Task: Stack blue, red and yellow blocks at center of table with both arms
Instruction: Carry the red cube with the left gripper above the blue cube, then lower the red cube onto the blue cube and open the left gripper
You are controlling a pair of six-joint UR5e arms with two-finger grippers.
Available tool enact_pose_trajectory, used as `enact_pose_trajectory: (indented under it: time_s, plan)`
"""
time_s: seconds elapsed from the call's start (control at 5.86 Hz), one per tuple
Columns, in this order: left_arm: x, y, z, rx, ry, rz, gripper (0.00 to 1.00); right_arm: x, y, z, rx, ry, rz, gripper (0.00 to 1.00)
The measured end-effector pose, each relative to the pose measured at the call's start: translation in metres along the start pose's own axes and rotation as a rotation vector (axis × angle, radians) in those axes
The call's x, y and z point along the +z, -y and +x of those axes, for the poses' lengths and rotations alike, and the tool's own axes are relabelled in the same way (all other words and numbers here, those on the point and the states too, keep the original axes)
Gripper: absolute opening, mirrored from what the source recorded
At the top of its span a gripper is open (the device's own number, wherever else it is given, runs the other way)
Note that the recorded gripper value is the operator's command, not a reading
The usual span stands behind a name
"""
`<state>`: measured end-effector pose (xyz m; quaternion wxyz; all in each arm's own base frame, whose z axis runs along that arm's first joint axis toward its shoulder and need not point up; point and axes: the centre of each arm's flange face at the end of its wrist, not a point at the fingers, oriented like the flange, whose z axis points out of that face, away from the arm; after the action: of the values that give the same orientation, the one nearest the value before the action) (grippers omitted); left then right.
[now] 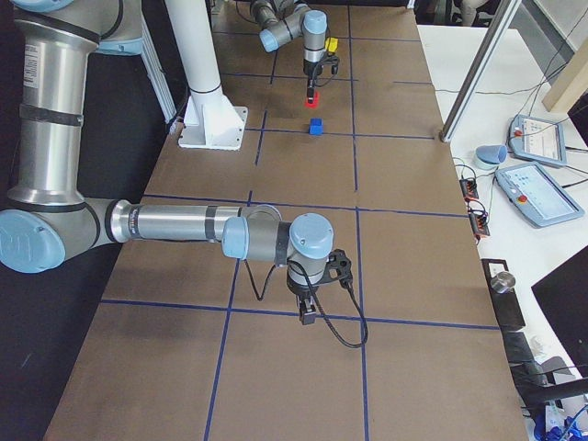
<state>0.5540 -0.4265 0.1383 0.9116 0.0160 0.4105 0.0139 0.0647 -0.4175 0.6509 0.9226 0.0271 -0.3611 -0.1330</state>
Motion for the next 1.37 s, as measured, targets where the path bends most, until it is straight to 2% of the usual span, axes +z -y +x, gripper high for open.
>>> enact_pose_trajectory:
  time_s: [0.34, 0.68, 1.37]
  plan:
    - [0.018, 0.007, 0.043, -0.026, 0.017, 0.000, 0.19, 0.001, 0.000, 0.001, 0.001, 0.000, -0.001, 1.00]
    - [0.030, 0.010, 0.043, -0.032, 0.033, -0.005, 0.19, 0.001, 0.000, 0.001, 0.000, 0.001, -0.002, 1.00]
    - [0.024, 0.034, 0.029, -0.049, 0.032, 0.024, 0.20, 0.000, 0.000, 0.001, 0.000, 0.000, -0.001, 1.00]
